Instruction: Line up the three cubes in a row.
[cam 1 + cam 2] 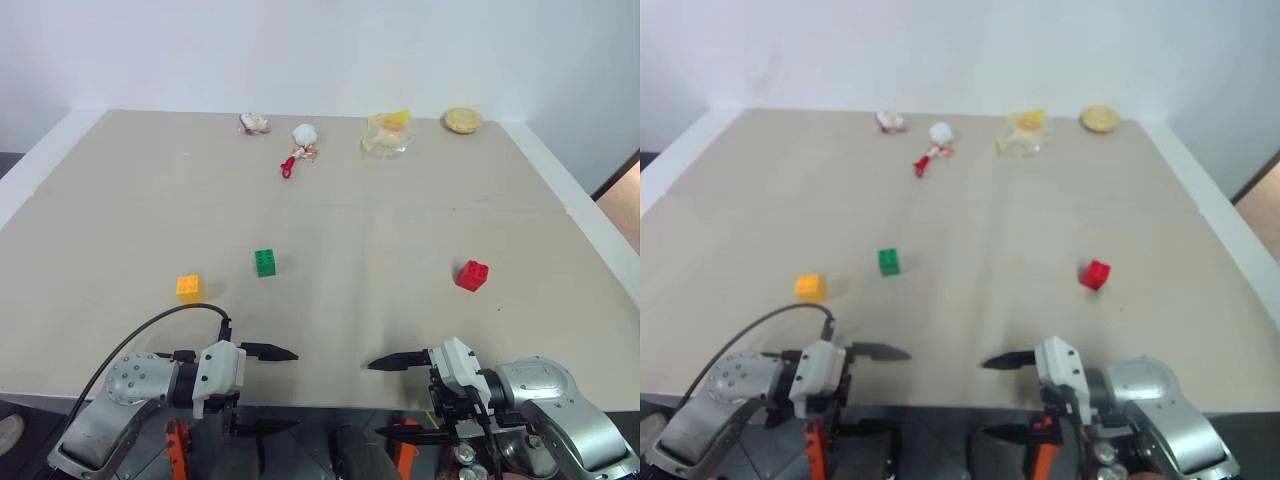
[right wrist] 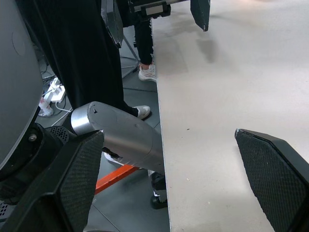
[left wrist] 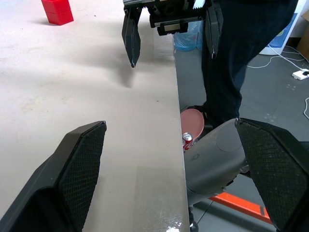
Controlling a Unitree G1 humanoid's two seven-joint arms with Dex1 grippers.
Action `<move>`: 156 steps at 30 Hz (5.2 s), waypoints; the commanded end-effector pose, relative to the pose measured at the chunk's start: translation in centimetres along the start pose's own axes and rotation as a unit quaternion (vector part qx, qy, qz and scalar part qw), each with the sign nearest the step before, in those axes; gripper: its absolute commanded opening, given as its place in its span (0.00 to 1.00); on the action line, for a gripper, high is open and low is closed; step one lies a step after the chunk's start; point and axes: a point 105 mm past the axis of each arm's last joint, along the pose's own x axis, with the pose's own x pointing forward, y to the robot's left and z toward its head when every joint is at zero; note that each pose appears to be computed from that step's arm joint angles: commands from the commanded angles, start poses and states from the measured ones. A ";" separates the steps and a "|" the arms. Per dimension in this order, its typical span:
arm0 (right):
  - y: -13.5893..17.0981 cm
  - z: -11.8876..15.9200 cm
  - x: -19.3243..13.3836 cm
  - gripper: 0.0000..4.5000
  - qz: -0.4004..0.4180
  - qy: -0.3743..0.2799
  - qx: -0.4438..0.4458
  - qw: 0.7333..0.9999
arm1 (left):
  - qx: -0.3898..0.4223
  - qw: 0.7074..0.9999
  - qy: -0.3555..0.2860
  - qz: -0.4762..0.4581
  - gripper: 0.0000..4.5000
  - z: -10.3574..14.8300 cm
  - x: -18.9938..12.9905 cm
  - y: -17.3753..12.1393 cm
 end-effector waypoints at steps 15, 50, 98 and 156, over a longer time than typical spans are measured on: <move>-0.8 -0.3 -0.4 1.00 -0.003 -0.006 -0.013 1.000 | 0.041 0.999 -0.008 -0.019 0.98 0.8 0.1 0.2; -16.6 2.8 -16.6 1.00 -0.272 0.145 0.016 0.951 | 0.019 0.965 -0.238 0.109 0.98 10.4 9.4 10.4; -11.1 4.2 -2.0 0.28 -0.040 0.203 -0.038 0.978 | 0.038 0.996 -0.075 0.004 1.00 4.8 0.0 8.4; -9.9 11.3 -1.0 0.99 -0.088 0.065 -0.108 0.988 | 0.003 0.986 0.128 0.108 1.00 1.7 -6.3 19.8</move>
